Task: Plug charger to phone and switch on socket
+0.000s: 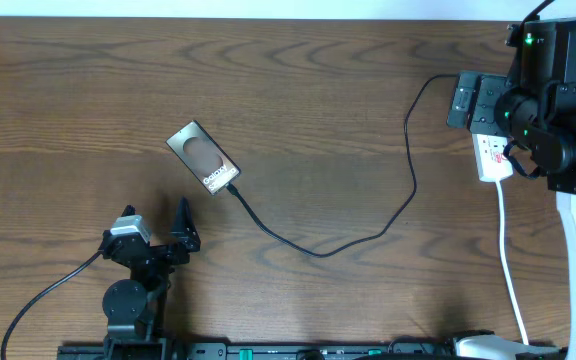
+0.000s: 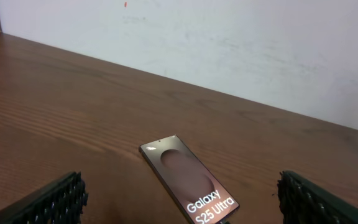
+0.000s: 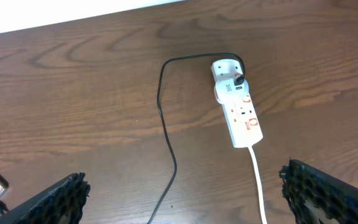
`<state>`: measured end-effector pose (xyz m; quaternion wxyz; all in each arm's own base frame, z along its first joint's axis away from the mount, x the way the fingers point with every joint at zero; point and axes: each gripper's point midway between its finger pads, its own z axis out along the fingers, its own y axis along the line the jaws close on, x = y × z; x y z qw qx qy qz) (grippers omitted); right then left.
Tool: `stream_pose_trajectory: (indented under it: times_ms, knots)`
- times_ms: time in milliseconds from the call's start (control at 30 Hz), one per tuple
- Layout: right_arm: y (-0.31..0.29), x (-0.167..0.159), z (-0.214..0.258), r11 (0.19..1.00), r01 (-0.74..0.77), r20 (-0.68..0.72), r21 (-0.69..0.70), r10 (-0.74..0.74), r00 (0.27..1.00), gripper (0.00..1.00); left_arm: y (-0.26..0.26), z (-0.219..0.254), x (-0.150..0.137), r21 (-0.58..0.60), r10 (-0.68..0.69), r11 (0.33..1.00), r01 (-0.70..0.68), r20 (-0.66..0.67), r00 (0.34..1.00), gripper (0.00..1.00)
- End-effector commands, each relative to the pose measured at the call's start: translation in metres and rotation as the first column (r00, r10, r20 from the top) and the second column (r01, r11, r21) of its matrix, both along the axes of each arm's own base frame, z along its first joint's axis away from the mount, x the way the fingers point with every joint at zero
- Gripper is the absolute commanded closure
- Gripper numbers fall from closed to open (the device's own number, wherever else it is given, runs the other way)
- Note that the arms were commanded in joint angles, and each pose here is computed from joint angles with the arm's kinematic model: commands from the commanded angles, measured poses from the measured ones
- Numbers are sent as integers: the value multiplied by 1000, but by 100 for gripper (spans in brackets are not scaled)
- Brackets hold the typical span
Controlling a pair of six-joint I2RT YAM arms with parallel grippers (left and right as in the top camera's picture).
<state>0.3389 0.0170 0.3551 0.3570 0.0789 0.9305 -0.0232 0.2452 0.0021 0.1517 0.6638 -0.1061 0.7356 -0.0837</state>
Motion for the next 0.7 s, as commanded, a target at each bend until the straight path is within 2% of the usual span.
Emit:
stream_pose_trajectory:
  times_ms: [0,500,667]
  knots:
    - [1,-1,3,1000,8,11,3,-8,1000,1,3,-16,-1,12,16,1000,-15,-55,998,7]
    - [-2,0,5,1000,10,16,-12,-10,1000,1,3,-16,-1,12,16,1000,-15,-55,998,7]
    - [4,11,20,1000,-2,124,6,2,992,1,3,-16,-1,12,16,1000,-15,-55,998,7]
